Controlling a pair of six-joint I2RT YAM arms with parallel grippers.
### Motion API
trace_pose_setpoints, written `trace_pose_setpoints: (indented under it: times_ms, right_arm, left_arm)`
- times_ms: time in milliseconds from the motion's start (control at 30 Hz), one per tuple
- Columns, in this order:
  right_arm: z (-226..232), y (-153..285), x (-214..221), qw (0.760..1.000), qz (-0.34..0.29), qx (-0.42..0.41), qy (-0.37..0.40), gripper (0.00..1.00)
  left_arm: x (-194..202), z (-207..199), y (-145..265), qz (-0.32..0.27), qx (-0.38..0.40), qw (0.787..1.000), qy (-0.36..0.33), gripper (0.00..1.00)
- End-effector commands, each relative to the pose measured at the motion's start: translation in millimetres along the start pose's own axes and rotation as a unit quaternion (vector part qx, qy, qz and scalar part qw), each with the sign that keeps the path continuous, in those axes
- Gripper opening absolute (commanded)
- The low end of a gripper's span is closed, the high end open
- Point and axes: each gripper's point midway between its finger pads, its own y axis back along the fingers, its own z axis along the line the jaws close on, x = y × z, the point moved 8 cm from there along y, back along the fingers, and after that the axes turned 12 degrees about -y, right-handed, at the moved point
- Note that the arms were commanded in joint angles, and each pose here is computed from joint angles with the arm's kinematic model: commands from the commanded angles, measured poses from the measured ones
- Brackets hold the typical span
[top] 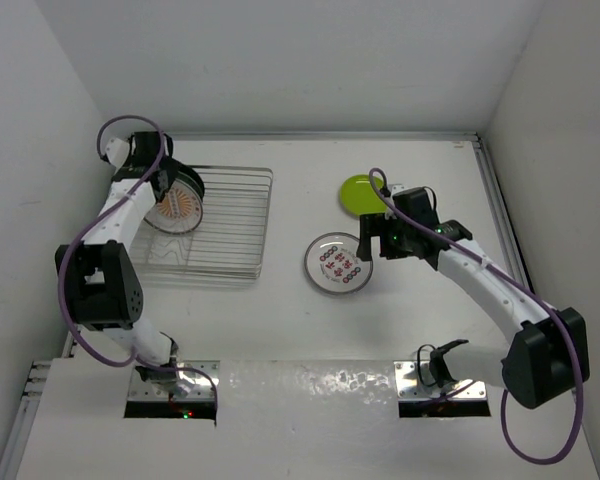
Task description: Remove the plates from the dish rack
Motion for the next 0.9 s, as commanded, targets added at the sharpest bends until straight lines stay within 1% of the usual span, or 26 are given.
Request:
trace_pose_setpoints:
  times_ms: [0, 33, 100, 133, 167, 233, 300, 333, 367, 433, 667, 767, 867]
  right_arm:
    - [2, -5, -2, 1.000, -0.002, -0.010, 0.007, 0.99]
    - [2, -6, -2, 1.000, -0.001, -0.010, 0.008, 0.99]
    - [2, -7, -2, 1.000, 0.001, -0.010, 0.008, 0.99]
    - [1, -7, -2, 1.000, 0.000, -0.009, 0.008, 0.99]
    - [2, -6, -2, 1.000, -0.001, -0.008, 0.008, 0.99]
    - [1, -6, -3, 1.000, -0.003, -0.007, 0.009, 0.99]
    - [2, -3, -4, 1.000, -0.006, -0.005, 0.009, 0.99]
    - [1, -3, -5, 1.000, -0.007, -0.004, 0.010, 0.99]
    - [2, -2, -5, 1.000, -0.009, -0.004, 0.011, 0.99]
    - [1, -1, -6, 1.000, -0.009, -0.002, 0.012, 0.99]
    - [4, 2, -10, 1.000, -0.011, -0.004, 0.016, 0.99]
    - [8, 7, -18, 1.000, -0.013, -0.009, 0.021, 0.99]
    - [15, 12, -23, 0.999, -0.013, -0.031, 0.021, 0.99]
  left_arm:
    - [-11, -5, -2, -0.022, -0.011, 1.000, 0.015, 0.53]
    - [-10, -4, -3, -0.021, -0.013, 1.000, 0.015, 0.53]
    - [-8, -4, -6, -0.019, -0.012, 1.000, 0.013, 0.46]
    - [-7, -4, -8, -0.019, -0.011, 1.000, 0.013, 0.41]
    - [-7, -5, -8, -0.016, -0.008, 1.000, 0.013, 0.31]
    - [-6, -5, -8, -0.014, -0.006, 1.000, 0.014, 0.25]
    - [-8, -5, -4, -0.012, -0.005, 1.000, 0.017, 0.08]
    - [-9, -5, -1, -0.014, -0.003, 1.000, 0.018, 0.08]
    - [-11, -4, 2, -0.017, -0.002, 1.000, 0.023, 0.02]
    - [-18, -5, 14, -0.029, 0.011, 0.999, 0.034, 0.00]
    - [-41, -6, 60, -0.059, 0.060, 0.994, 0.072, 0.00]
    - [-58, -7, 95, -0.083, 0.103, 0.987, 0.086, 0.00]
    - [-68, -7, 121, -0.109, 0.139, 0.983, 0.058, 0.00]
